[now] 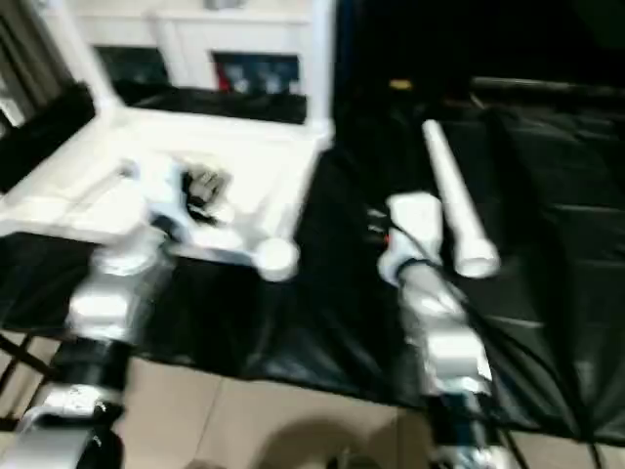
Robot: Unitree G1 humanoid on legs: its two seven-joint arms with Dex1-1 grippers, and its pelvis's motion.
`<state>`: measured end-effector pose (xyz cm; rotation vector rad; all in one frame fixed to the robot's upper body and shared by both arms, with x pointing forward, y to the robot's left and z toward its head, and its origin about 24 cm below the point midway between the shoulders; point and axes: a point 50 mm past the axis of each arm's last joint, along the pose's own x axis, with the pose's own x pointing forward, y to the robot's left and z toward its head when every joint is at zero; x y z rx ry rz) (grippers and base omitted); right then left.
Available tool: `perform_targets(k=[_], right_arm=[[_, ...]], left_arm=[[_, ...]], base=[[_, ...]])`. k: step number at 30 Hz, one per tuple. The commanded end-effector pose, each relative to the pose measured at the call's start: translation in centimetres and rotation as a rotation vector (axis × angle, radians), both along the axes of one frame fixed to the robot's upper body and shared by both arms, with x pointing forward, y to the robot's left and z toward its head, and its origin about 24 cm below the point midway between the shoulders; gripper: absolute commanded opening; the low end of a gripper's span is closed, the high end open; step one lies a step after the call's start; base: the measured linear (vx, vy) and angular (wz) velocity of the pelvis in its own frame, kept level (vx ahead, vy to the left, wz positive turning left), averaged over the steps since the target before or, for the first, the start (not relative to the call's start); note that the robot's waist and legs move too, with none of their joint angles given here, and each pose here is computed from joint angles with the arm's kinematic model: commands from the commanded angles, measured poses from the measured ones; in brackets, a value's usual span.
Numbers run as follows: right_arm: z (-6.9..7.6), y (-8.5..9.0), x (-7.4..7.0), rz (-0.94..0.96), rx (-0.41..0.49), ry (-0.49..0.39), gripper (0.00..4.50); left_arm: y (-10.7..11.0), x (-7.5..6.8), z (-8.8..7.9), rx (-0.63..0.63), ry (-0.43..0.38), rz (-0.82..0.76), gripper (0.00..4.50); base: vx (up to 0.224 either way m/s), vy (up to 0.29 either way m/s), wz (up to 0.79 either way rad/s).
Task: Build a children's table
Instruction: Rotate table base, then move to table
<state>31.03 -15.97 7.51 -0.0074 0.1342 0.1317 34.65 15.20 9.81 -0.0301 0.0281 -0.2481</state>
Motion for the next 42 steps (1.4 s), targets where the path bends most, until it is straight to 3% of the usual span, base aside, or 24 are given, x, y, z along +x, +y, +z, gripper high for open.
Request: perform_targets(k=[1, 8, 19, 24, 29, 31, 35, 38, 42], right_arm=[[0.4, 0.7, 0.0, 0.039, -0.01, -0.002, 2.57], [0.4, 1.1, 0.2, 0.067, -0.023, 0.007, 3.21], [0.5, 1.4, 0.2, 0.08, -0.051, 0.022, 4.23], [0.8, 1.0, 0.5, 0.035, -0.071, 0.036, 4.46], [1.6, -1.2, 2.1, -0.031, -0.157, 0.173, 4.5], [2.0, -1.6, 2.5, -0.033, -0.16, 0.18, 4.5], [3.4, -4.3, 4.4, -0.07, -0.188, 0.193, 4.5], [3.5, -6.5, 5.7, -0.103, -0.185, 0.247, 4.5], [3.0, -8.0, 6.5, -0.124, -0.208, 0.316, 4.5]], left_arm=[[0.9, -0.1, 0.2, -0.014, 0.005, 0.041, 2.05], [1.2, -0.5, 0.3, -0.045, 0.012, 0.048, 2.48], [1.6, -1.0, -0.1, -0.037, 0.032, 0.048, 3.58], [1.4, -1.2, 0.0, -0.011, 0.031, -0.02, 3.89], [1.2, -1.6, 0.5, 0.033, 0.029, -0.2, 4.33], [1.3, -1.6, 0.4, 0.053, 0.038, -0.223, 4.43], [1.1, -2.0, 0.6, 0.12, 0.031, -0.328, 4.43], [0.4, -2.5, 1.0, 0.159, 0.006, -0.468, 4.43], [-0.4, -2.8, 1.8, 0.185, -0.041, -0.582, 4.43]], base=[[0.0, -0.075, 0.04], [-0.006, -0.035, 0.06], [0.1, -0.017, -0.03], [0.113, 0.012, -0.1], [-0.075, -0.027, 0.01], [-0.08, -0.028, 0.0], [-0.102, 0.004, -0.02], [-0.103, 0.022, -0.01], [-0.061, 0.043, -0.08]])
